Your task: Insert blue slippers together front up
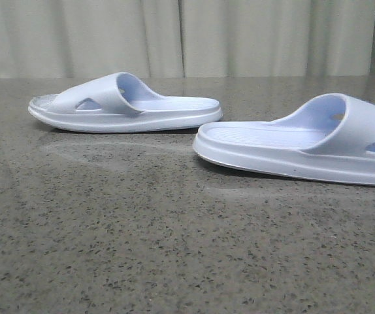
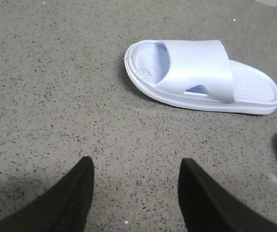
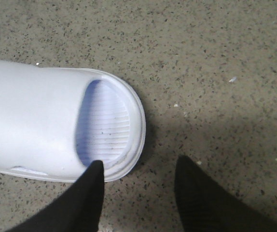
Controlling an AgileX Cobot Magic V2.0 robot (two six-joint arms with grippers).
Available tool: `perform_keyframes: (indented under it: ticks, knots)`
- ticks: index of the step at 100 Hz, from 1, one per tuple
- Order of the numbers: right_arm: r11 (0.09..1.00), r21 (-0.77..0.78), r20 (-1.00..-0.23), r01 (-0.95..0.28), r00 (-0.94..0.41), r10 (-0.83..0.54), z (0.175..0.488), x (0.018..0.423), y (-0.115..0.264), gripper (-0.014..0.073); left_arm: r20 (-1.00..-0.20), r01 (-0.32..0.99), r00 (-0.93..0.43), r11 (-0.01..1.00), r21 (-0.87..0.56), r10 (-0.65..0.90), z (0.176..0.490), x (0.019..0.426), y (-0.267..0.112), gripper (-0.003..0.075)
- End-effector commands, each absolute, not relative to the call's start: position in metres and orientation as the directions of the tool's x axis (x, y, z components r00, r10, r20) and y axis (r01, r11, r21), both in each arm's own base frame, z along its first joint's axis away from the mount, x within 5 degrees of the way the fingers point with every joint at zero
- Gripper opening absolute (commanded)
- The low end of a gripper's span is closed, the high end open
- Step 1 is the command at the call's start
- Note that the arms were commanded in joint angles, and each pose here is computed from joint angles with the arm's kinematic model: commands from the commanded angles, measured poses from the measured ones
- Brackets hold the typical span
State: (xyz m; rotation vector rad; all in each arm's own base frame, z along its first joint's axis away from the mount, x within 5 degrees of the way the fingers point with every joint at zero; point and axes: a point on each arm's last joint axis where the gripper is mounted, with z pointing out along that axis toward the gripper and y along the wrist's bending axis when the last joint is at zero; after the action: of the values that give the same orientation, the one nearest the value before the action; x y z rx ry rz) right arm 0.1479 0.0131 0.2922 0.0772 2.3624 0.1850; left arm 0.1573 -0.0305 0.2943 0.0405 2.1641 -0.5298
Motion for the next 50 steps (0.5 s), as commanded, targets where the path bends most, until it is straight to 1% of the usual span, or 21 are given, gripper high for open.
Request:
perform_keyframes:
  ticks: [1,13,19,34,41,50]
  knots:
    - [0.987,0.158,-0.719,-0.023,-0.688,0.099,0.303,0.164,0.015,0.0290,-0.799,0.224,-0.571,0.900,-0.373,-0.189,0.306,0.164,-0.031,0.0353]
    - [0.984,0.169,-0.684,-0.049,-0.725,0.081,0.294,0.176,0.018,0.0288,-0.788,0.225,-0.591,0.903,-0.367,-0.173,0.301,0.169,-0.031,0.0353]
    - [0.982,0.187,-0.666,-0.029,-0.739,0.104,0.290,0.181,0.016,0.0288,-0.780,0.221,-0.602,0.903,-0.369,-0.172,0.299,0.172,-0.031,0.0353]
    - [0.977,0.214,-0.654,-0.002,-0.743,0.142,0.285,0.188,0.004,0.0288,-0.772,0.227,-0.616,0.904,-0.363,-0.156,0.294,0.177,-0.031,0.0353]
    - [0.969,0.248,-0.639,0.000,-0.752,0.164,0.282,0.191,-0.004,0.0288,-0.773,0.233,-0.617,0.903,-0.361,-0.150,0.294,0.178,-0.031,0.0353]
    - [0.943,0.334,-0.613,0.007,-0.758,0.223,0.278,0.196,-0.014,0.0288,-0.773,0.243,-0.617,0.897,-0.368,-0.151,0.293,0.181,-0.032,0.0353]
